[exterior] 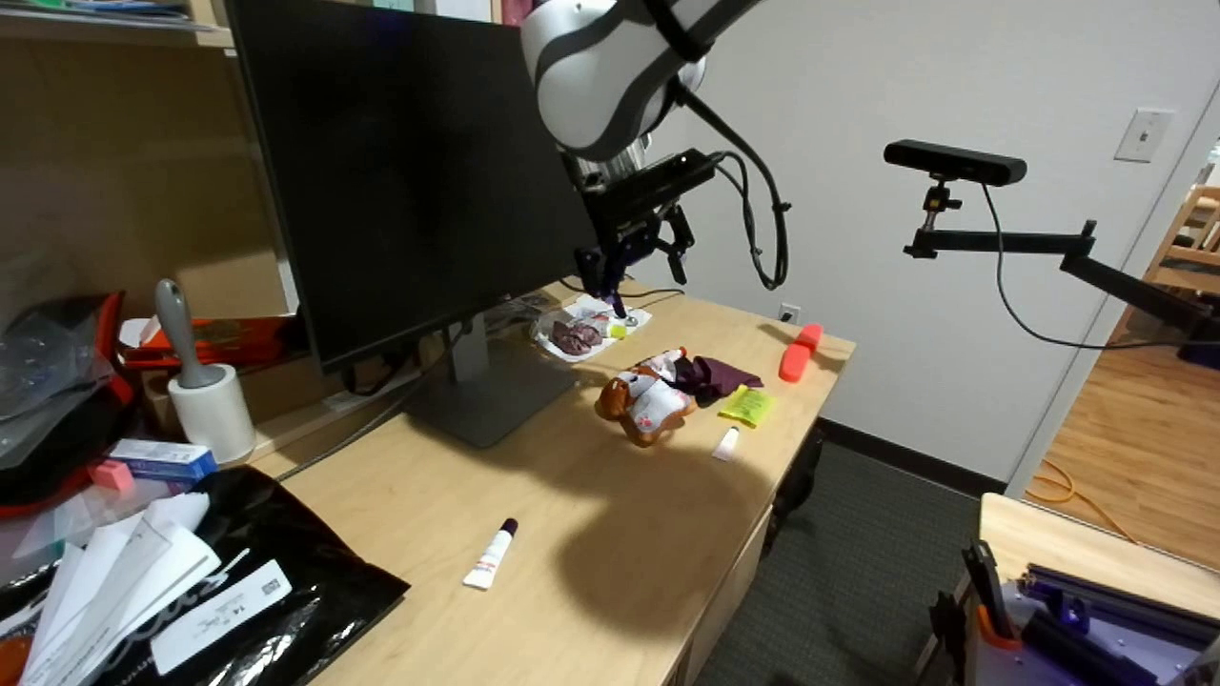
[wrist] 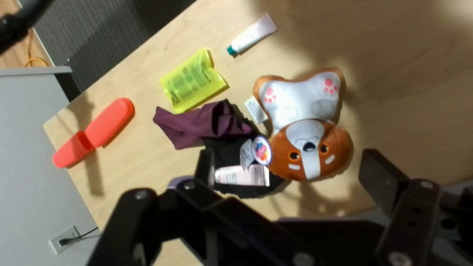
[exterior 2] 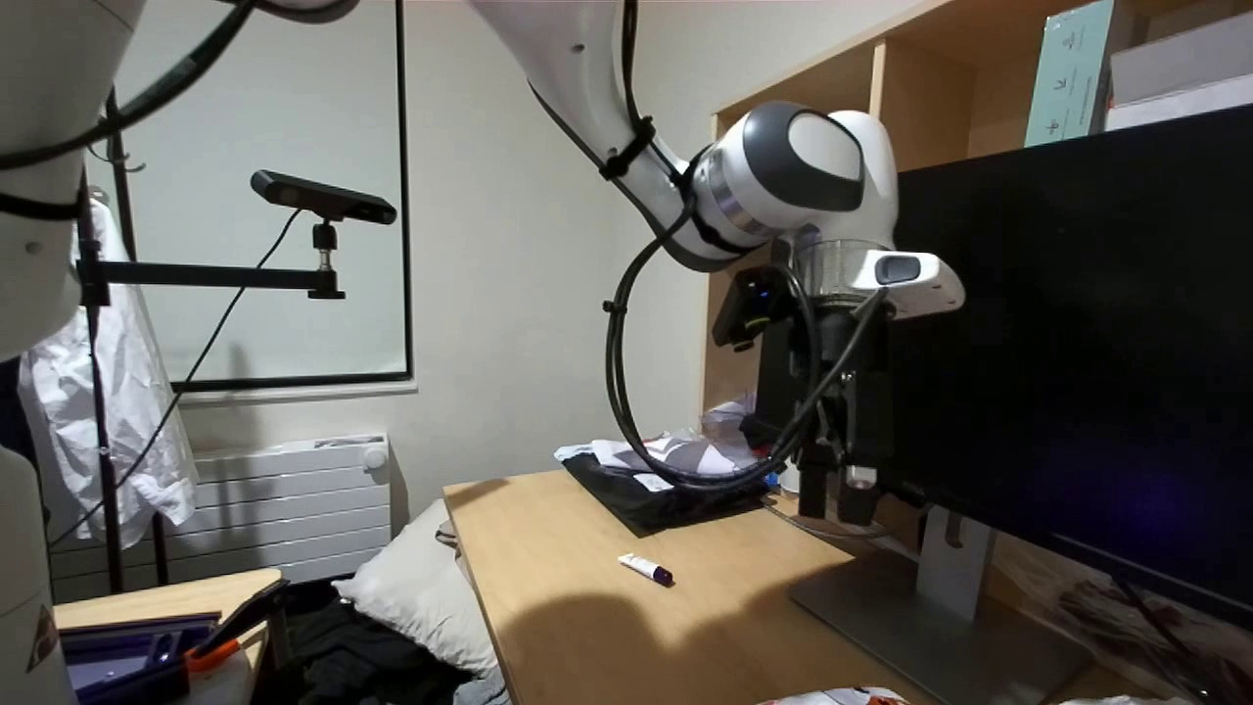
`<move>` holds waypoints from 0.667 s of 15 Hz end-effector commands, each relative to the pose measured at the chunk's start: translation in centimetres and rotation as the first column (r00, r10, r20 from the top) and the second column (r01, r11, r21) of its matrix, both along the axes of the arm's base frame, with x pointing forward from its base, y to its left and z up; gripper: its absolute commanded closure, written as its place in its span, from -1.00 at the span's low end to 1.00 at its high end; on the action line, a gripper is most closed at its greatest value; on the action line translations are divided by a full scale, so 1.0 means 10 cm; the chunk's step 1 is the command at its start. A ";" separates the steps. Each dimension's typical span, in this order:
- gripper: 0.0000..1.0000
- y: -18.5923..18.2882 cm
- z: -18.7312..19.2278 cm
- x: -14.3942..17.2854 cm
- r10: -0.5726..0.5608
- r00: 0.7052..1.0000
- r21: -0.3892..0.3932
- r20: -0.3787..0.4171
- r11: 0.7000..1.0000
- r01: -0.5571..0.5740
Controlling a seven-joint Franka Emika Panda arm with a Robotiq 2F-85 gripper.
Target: Move the yellow object to the right
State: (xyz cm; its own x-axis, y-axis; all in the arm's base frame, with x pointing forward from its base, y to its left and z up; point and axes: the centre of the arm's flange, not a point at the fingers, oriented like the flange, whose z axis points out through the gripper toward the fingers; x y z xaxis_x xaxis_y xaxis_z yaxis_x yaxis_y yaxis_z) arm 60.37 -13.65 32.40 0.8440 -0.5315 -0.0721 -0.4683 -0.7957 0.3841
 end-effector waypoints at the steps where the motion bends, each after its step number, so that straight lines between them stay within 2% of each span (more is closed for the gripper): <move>1: -1.00 -0.29 -0.23 0.14 0.015 0.993 0.031 -0.117 0.999 -0.012; 4: -1.00 -0.45 -0.48 0.19 0.027 0.987 0.108 -0.160 0.994 -0.009; 7: -1.00 -0.57 -0.78 0.24 0.050 0.986 0.222 -0.160 0.975 -0.014; 10: -1.00 -0.67 -0.99 0.25 0.076 0.982 0.294 -0.174 0.956 -0.022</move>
State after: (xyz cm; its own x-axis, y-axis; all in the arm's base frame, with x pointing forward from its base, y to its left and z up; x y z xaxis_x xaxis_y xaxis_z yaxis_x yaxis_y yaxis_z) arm 61.36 -19.02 23.81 0.8274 -0.4678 -0.3109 -0.3937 -0.8777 0.2730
